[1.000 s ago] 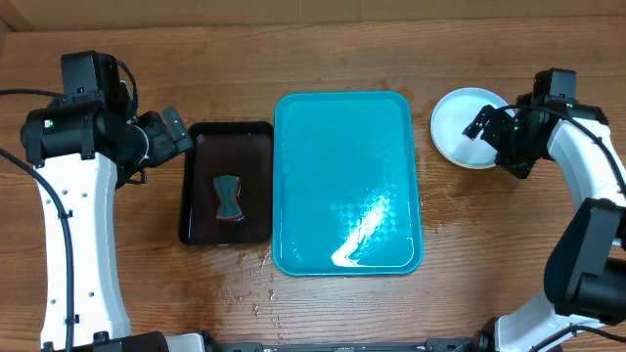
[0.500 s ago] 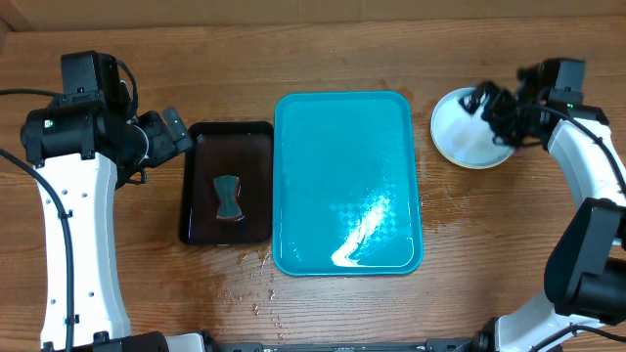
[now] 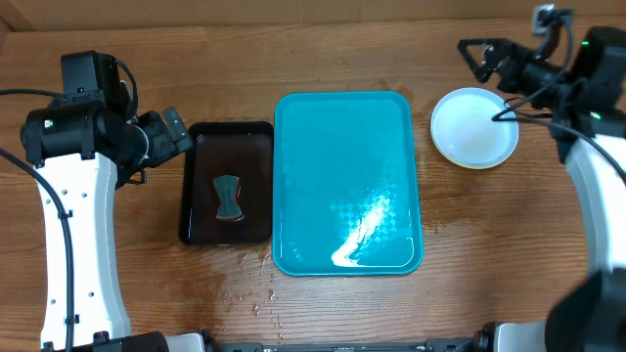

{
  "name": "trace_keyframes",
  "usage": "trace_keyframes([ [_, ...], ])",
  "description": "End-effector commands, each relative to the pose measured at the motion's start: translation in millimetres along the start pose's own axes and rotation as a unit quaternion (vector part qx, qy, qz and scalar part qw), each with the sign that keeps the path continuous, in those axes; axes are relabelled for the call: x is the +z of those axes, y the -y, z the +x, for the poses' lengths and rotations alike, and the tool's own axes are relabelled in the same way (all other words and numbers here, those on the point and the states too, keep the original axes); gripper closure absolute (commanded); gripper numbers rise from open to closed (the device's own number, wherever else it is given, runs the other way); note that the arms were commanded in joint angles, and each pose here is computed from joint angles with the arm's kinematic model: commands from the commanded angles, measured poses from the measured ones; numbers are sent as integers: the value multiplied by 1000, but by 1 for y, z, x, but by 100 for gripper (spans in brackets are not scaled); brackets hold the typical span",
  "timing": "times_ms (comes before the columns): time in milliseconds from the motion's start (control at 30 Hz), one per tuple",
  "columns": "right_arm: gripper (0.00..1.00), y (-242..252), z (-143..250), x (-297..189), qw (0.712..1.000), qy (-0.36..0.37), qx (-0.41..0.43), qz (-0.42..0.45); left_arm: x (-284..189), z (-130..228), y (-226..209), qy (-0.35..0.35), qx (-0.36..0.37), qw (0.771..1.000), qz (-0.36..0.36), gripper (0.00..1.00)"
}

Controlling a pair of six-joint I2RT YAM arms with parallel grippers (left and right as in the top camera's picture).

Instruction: Clean dirty plates on tray and stack at the side

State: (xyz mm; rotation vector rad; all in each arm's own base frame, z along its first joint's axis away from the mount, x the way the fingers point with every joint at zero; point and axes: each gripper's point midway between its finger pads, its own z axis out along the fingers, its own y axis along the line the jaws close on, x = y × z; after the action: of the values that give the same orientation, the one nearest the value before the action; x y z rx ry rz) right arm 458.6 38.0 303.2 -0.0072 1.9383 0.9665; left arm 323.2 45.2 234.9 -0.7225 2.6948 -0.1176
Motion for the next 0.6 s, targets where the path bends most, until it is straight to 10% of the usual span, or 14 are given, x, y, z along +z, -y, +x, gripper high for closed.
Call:
trace_keyframes([
  [0, 0, -44, -20, -23, 999, 36, -35, -8, -2, -4, 1, 7, -2, 1000, -1, 0],
  [567, 0, -94, -9, -23, 998, 49, -41, 28, -2, -4, 1, 7, -2, 1000, -1, 0],
])
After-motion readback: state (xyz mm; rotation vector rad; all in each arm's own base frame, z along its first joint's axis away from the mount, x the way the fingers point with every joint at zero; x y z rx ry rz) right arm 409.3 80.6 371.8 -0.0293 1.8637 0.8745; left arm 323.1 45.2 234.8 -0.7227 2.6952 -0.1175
